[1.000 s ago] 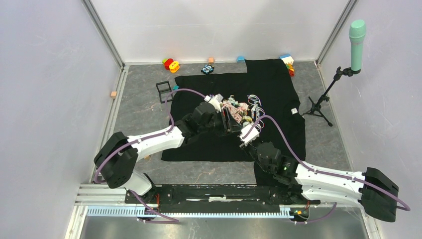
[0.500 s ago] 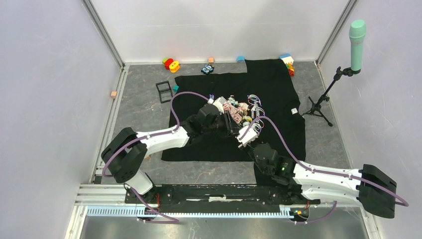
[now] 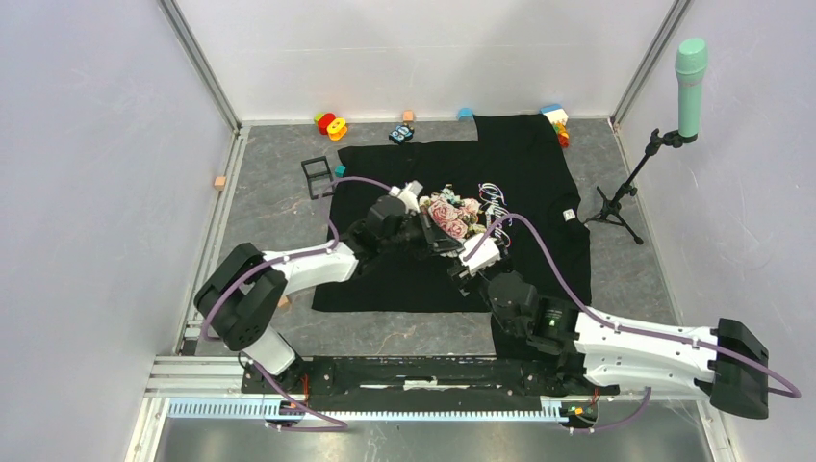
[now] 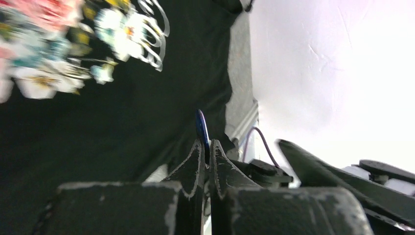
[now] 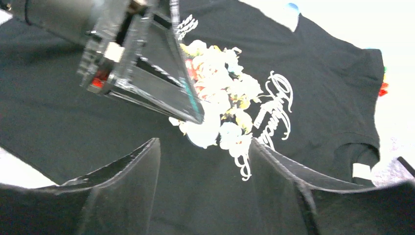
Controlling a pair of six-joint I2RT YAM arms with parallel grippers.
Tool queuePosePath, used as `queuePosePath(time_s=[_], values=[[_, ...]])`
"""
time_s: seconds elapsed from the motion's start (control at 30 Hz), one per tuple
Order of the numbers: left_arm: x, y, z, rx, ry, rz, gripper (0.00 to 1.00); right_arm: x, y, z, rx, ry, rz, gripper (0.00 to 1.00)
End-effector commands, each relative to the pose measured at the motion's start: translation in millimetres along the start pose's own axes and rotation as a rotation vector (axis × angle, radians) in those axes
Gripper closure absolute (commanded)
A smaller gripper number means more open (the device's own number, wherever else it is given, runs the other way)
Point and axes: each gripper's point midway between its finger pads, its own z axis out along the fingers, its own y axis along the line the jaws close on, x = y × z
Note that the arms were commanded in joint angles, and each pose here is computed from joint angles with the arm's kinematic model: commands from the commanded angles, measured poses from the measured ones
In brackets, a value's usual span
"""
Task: Pin the brooch onto the clothing
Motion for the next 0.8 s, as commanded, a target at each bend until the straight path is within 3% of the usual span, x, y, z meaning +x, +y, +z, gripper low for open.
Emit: queuePosePath(time_s=[0.0, 0.17, 0.33, 0.63, 0.77], values=[[-32, -5, -27, 0.096, -0.06, 0.091, 0.98, -15, -17, -8, 0.07, 0.017, 0.1, 0.25], [-44, -10, -62, 0.211, -0.052, 0.211, 0.98, -13, -16, 0, -0.061, 0.074, 0.178, 0.2], [-21, -24, -91, 0.318, 0.064, 0.379, 0.98, -24, -15, 10, -0.289, 0.058, 0.323, 0.19], [24, -42, -133, 0.45, 0.189, 0.517, 0.98, -110, 20, -23, -0.704, -0.082, 0.523, 0.2], [39, -55, -143, 0.516, 0.251, 0.533, 0.98, -118, 37, -36, -0.843, -0.067, 0.572, 0.21]])
